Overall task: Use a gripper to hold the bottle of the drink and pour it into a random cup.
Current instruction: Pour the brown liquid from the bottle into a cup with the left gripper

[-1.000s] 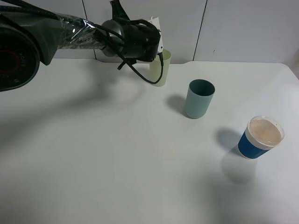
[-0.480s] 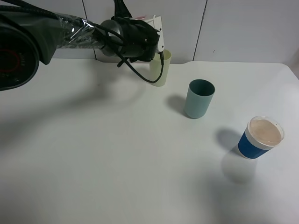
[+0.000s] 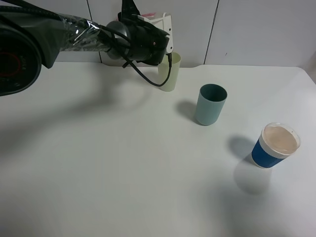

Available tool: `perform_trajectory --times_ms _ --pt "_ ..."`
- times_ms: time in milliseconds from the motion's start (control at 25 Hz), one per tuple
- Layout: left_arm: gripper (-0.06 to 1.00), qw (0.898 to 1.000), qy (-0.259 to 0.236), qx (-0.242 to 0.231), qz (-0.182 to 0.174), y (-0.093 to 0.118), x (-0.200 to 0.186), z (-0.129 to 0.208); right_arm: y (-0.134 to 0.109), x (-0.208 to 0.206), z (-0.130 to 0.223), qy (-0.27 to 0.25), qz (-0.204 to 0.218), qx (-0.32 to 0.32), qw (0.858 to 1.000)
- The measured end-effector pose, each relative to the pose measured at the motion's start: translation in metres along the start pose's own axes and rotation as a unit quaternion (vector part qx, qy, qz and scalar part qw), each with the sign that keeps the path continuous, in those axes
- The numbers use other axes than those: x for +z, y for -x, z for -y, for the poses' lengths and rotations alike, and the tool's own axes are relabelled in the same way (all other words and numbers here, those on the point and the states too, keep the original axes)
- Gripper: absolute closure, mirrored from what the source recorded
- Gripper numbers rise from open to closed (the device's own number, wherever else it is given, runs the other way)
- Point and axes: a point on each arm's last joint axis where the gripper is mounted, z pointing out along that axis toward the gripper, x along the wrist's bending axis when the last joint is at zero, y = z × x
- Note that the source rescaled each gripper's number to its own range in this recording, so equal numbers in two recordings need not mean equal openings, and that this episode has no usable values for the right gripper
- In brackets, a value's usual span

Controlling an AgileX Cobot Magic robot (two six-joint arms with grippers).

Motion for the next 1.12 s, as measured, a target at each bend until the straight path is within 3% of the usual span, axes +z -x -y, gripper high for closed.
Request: perform_trajectory --times_ms 1120 --pt "0.94 0.998 -0.019 0.039 -0.039 -0.0072 -0.0004 0.0032 0.0019 0.0 -0.0001 0.001 0.01 0.007 1.0"
